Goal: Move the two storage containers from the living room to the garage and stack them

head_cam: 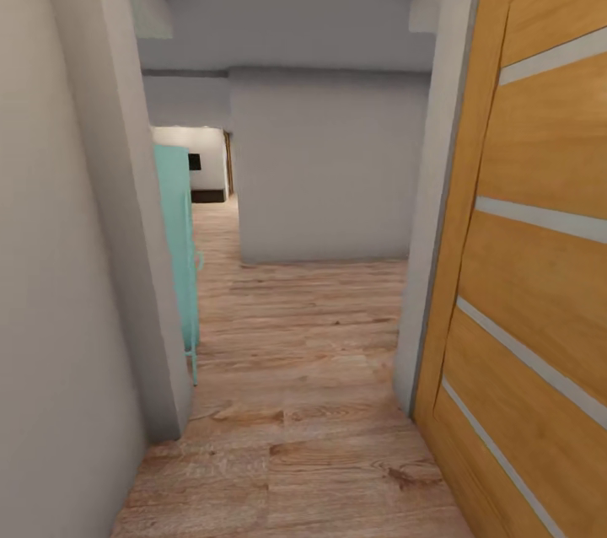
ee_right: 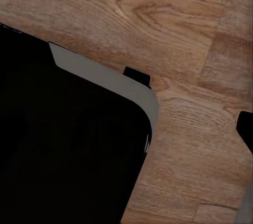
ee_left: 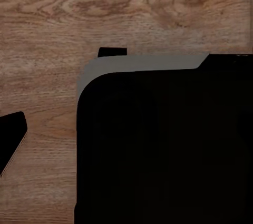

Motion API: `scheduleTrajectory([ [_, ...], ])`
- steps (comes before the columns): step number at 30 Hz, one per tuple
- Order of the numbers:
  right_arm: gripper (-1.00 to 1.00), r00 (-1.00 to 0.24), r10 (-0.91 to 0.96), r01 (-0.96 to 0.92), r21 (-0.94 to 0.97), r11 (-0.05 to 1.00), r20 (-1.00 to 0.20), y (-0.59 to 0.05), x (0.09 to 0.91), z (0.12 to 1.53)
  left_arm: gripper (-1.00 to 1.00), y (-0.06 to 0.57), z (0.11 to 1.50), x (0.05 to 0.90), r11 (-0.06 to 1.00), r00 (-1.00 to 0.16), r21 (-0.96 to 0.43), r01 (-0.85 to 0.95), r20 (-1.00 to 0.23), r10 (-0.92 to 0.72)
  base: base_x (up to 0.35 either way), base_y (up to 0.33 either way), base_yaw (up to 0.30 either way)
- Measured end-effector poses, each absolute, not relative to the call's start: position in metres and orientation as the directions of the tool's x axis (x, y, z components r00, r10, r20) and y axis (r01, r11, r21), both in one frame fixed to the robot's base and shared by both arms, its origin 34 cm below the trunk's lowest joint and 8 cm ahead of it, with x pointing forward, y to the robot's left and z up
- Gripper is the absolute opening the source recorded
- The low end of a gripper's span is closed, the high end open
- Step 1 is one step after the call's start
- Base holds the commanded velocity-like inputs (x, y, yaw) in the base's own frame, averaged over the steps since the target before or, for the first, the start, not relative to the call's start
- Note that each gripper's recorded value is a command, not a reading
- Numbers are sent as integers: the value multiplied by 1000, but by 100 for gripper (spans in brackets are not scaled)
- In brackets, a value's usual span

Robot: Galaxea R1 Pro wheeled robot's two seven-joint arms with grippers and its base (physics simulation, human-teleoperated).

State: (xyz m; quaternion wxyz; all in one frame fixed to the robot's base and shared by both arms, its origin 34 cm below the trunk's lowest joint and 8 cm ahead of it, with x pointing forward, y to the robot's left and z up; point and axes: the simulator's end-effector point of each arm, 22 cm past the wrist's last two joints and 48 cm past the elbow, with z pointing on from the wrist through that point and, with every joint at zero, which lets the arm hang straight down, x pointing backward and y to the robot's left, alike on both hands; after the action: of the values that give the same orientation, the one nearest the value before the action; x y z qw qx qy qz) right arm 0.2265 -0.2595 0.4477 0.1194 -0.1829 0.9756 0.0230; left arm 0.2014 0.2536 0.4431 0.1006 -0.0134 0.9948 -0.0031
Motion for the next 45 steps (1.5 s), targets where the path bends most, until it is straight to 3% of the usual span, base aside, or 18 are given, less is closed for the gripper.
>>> scheduleTrajectory([
  [45, 100, -904, -352, -363, 0, 932, -244, -260, 227, 448, 100, 254, 443, 201, 1000, -979, -8, -26, -200, -27, 321, 0, 0],
])
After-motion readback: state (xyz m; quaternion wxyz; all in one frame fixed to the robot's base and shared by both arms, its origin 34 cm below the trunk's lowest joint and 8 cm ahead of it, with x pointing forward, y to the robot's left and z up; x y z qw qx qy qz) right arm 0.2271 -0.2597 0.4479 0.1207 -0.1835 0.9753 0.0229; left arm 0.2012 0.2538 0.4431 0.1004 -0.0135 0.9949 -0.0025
